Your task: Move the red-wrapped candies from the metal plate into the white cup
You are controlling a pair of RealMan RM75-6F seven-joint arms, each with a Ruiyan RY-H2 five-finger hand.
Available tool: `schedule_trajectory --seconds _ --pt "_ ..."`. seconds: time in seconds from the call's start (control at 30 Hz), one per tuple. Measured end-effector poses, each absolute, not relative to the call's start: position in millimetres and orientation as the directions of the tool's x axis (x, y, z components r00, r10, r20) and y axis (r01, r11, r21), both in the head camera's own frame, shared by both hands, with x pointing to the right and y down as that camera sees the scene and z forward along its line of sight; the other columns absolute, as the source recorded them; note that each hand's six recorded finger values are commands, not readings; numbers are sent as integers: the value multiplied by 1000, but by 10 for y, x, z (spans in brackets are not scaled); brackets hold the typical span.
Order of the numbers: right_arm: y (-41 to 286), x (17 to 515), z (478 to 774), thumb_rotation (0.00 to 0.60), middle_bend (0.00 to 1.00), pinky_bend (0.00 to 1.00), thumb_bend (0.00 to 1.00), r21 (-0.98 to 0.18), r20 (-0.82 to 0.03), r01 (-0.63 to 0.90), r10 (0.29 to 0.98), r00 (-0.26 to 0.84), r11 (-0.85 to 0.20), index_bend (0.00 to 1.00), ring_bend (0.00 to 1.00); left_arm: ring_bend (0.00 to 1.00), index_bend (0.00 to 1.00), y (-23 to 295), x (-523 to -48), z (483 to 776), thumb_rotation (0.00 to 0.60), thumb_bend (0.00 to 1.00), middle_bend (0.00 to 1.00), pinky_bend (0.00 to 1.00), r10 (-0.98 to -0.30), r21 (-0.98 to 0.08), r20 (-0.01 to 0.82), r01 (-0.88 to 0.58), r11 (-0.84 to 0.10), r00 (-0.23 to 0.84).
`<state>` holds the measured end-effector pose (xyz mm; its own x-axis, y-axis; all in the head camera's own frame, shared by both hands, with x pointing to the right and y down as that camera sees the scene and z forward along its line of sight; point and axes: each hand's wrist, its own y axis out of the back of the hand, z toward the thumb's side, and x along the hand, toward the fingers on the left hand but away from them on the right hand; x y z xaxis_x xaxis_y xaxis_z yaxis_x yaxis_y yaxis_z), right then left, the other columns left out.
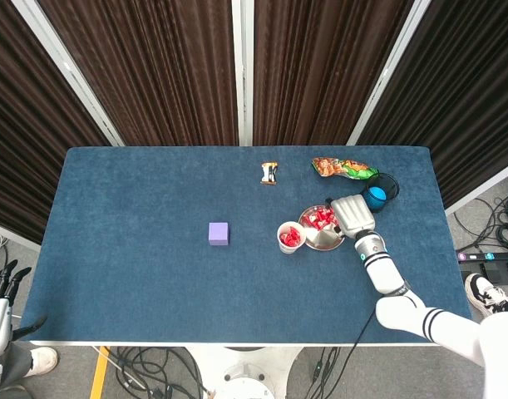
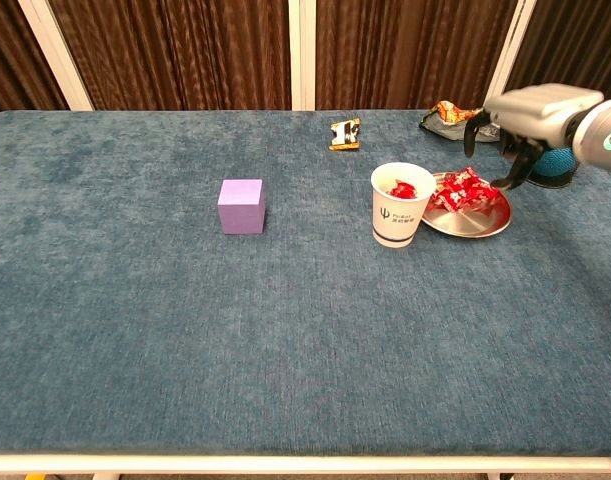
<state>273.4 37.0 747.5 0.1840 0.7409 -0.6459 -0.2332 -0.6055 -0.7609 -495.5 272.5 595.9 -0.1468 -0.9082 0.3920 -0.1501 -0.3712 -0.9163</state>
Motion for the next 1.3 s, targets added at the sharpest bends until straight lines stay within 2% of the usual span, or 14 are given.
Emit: schedule_trajectory --seconds 0.27,0.73,0.83,1.0,1.3 --pt "437 2587 7762 600 1000 1000 189 -746 -658 -291 730 186 -599 390 963 119 208 2730 -4962 5960 600 26 145 128 -905 -915 397 -148 -376 -152" --pt "408 2525 7913 600 1000 1000 193 -739 -662 -309 730 170 -598 464 963 119 208 2759 -4988 5969 600 25 146 128 -901 -912 403 -155 -381 -158" --pt "408 2516 7931 600 1000 1000 253 -737 -665 -309 728 168 -602 500 965 119 208 2761 -4991 5973 600 25 146 128 -901 -912 403 -156 -381 -158" --pt "387 2510 7919 600 1000 1000 379 -742 -660 -300 733 167 -600 578 967 119 208 2766 -5001 5969 600 25 146 128 -901 -912 402 -156 -379 -161" --pt "318 2520 7632 600 1000 1000 393 -794 -605 -232 770 205 -562 587 967 119 208 2744 -4986 5964 600 26 146 128 -905 -914 397 -155 -375 -153"
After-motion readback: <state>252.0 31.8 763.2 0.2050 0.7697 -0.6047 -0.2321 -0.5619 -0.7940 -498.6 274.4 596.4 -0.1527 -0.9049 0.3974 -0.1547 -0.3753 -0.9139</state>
